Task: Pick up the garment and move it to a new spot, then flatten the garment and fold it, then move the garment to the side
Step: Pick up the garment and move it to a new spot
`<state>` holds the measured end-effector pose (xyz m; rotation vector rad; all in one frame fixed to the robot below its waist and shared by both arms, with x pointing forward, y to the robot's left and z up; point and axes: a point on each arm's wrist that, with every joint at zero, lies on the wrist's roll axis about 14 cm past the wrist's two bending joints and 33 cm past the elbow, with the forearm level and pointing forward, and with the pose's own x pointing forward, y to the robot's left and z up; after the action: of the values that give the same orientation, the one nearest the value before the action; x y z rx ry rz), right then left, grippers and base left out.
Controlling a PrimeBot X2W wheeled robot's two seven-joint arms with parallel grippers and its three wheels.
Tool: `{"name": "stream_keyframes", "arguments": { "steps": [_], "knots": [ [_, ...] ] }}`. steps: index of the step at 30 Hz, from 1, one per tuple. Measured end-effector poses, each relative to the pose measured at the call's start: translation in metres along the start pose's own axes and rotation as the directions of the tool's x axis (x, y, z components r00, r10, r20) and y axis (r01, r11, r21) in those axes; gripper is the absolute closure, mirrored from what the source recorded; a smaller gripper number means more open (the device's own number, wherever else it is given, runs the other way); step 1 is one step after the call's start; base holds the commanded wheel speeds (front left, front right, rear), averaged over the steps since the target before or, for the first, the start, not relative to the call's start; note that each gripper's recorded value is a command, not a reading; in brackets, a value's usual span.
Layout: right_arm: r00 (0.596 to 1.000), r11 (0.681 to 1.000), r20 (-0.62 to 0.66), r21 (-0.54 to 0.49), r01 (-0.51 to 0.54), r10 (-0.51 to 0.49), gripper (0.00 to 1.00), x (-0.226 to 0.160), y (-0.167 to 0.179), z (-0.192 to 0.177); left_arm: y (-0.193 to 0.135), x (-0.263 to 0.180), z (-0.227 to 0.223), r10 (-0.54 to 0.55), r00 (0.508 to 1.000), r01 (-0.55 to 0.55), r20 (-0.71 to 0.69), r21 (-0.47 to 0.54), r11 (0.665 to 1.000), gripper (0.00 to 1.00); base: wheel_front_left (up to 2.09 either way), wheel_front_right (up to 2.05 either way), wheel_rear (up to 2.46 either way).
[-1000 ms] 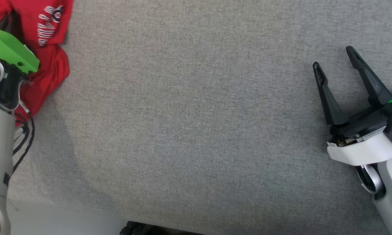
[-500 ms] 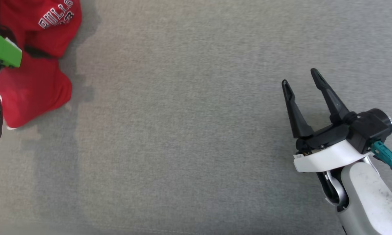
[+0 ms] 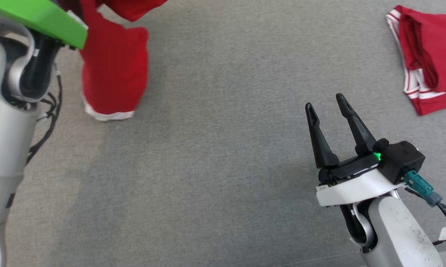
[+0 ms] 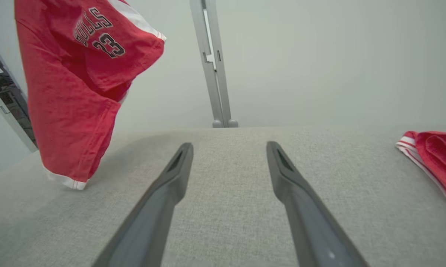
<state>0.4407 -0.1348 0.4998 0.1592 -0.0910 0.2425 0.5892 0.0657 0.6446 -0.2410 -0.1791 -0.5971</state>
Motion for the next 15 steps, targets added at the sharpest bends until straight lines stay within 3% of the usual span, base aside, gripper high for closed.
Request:
{"name": "stream_keyframes", "arguments": {
  "steps": [9,15],
  "knots": [
    [0.991,0.991,0.059,-0.039,0.125,-0.122,0.0,-0.034,-0.03,0.033,-0.108,0.031,-0.001,-0.194,0.974,0.21,0.117,-0.149,0.966,1.0,0.0,0.0,0.0],
    [0.988,0.99,0.078,-0.041,0.138,-0.134,0.0,-0.043,-0.031,0.042,-0.141,-0.004,-0.07,-0.229,0.973,0.229,0.027,-0.202,0.952,1.0,0.0,0.0,0.0]
  ]
}}
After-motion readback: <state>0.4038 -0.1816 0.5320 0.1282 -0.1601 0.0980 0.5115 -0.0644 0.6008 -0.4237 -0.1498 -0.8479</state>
